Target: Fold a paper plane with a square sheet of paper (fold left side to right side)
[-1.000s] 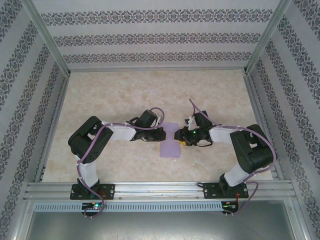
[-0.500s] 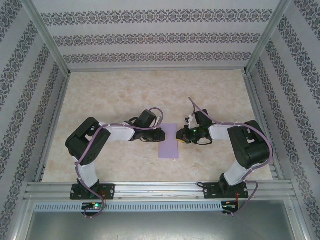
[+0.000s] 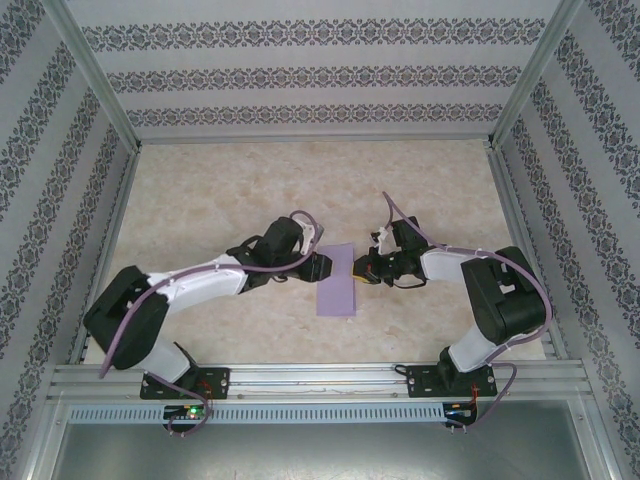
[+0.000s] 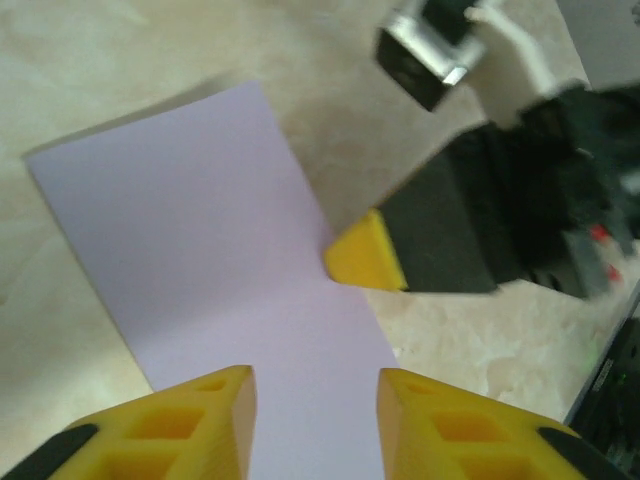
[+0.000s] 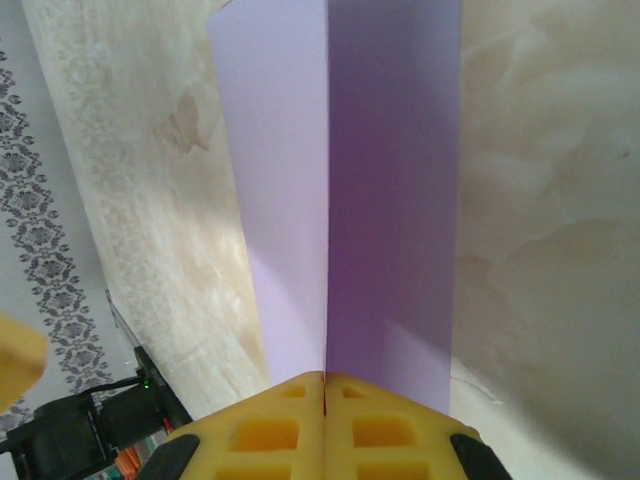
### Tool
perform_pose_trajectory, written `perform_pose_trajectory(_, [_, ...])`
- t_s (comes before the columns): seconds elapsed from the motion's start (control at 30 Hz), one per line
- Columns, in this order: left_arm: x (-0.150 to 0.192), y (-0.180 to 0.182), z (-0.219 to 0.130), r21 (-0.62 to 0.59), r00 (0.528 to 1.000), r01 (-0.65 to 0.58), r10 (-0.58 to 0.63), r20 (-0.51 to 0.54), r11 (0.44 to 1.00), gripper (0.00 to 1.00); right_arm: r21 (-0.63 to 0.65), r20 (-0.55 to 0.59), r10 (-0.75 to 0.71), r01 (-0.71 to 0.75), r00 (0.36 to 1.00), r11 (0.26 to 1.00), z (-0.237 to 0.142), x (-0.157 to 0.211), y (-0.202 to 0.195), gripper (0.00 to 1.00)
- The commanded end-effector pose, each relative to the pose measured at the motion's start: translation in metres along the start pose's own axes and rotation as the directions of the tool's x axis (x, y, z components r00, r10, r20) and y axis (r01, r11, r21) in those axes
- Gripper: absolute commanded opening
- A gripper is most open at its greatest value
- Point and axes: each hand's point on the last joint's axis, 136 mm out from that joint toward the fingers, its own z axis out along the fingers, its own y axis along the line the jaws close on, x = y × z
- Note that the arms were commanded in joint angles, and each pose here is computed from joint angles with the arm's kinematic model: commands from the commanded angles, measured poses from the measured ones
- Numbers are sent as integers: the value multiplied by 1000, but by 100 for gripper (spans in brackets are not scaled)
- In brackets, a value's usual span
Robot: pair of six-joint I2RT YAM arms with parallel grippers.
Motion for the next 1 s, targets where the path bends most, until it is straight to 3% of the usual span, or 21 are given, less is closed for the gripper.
perform_pose_trajectory(0.0, [26, -9, -10, -67, 980, -197, 194, -47, 978, 43, -18, -15, 35, -35, 999, 999, -6, 4, 5, 0])
perform_pose_trajectory(0.3, [75, -55, 6, -141, 864, -503, 490, -119, 853, 60, -6, -12, 54, -54, 998, 999, -7, 4, 4, 0])
perform_pose_trajectory(0.57, [96, -55, 48, -297, 724, -689, 610, -322, 661, 66, 1, -13, 57, -57, 998, 998, -7, 4, 2, 0])
perform_pose_trajectory(0.7, [91, -45, 57, -378, 707, -708, 605, -367, 597, 68, 1, -16, 57, -57, 998, 998, -6, 5, 1, 0])
perform_pose_trajectory(0.87, [84, -38, 58, -434, 706, -706, 604, -370, 560, 69, 0, -16, 52, -52, 999, 999, -6, 5, 2, 0])
perform_pose_trajectory(0.97, [85, -37, 59, -433, 702, -710, 604, -376, 555, 61, 2, -15, 55, -55, 998, 998, -6, 4, 1, 0])
